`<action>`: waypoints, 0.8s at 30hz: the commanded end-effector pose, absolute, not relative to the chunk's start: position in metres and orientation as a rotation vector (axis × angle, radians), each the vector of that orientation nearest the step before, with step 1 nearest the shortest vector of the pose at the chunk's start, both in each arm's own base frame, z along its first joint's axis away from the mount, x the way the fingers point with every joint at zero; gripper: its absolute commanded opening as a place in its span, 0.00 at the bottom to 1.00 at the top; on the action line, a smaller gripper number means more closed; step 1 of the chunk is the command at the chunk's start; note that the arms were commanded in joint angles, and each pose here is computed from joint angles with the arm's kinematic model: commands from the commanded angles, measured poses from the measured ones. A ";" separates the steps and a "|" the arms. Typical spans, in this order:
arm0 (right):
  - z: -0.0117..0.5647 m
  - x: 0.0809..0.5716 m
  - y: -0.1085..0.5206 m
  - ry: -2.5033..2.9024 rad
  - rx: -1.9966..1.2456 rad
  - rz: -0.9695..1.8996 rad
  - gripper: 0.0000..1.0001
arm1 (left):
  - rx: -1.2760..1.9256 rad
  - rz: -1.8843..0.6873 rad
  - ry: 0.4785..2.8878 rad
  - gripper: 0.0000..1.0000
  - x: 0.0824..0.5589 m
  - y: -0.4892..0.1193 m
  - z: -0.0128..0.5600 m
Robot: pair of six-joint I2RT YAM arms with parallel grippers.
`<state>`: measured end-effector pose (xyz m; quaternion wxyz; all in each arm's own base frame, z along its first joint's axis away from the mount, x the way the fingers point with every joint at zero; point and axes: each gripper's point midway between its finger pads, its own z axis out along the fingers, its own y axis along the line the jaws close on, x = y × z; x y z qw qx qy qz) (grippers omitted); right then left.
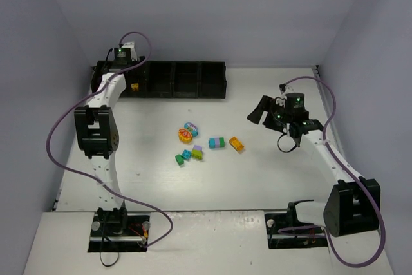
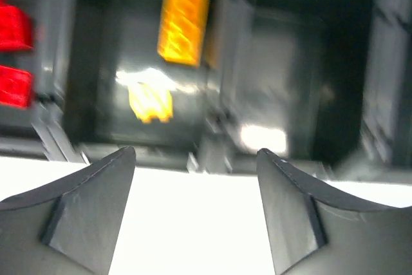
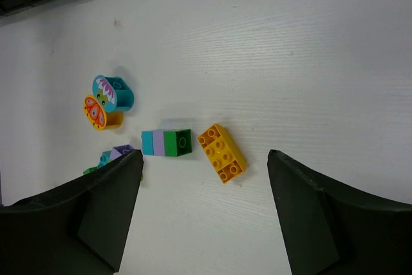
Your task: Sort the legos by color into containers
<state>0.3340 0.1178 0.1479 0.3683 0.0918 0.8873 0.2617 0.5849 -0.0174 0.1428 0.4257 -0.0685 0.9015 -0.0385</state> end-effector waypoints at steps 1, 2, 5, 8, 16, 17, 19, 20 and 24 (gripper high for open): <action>0.180 0.350 0.128 2.186 0.149 0.713 0.75 | 0.111 -0.252 2.145 0.71 0.547 -0.075 0.209; 0.180 0.351 0.128 2.188 0.143 0.711 0.75 | 0.233 -0.276 2.132 0.74 0.527 -0.103 0.218; 0.180 0.351 0.134 2.193 0.106 0.720 0.76 | 0.428 -0.302 2.229 0.77 0.475 -0.139 0.184; 0.177 0.349 0.143 2.208 0.071 0.731 0.78 | 0.620 -0.360 2.292 0.79 0.427 -0.177 0.153; 0.173 0.340 0.168 2.227 0.011 0.754 0.79 | 0.816 -0.368 2.427 0.79 0.373 -0.209 0.103; 0.171 0.339 0.168 2.233 0.013 0.757 0.79 | 0.819 -0.360 2.437 0.79 0.373 -0.210 0.100; 0.172 0.338 0.170 2.231 0.014 0.762 0.79 | 0.832 -0.352 2.476 0.79 0.370 -0.214 0.090; 0.172 0.338 0.170 2.232 0.016 0.764 0.79 | 0.838 -0.343 2.491 0.79 0.368 -0.214 0.089; 0.173 0.334 0.170 2.225 0.021 0.768 0.79 | 0.890 -0.288 2.525 0.79 0.363 -0.216 0.072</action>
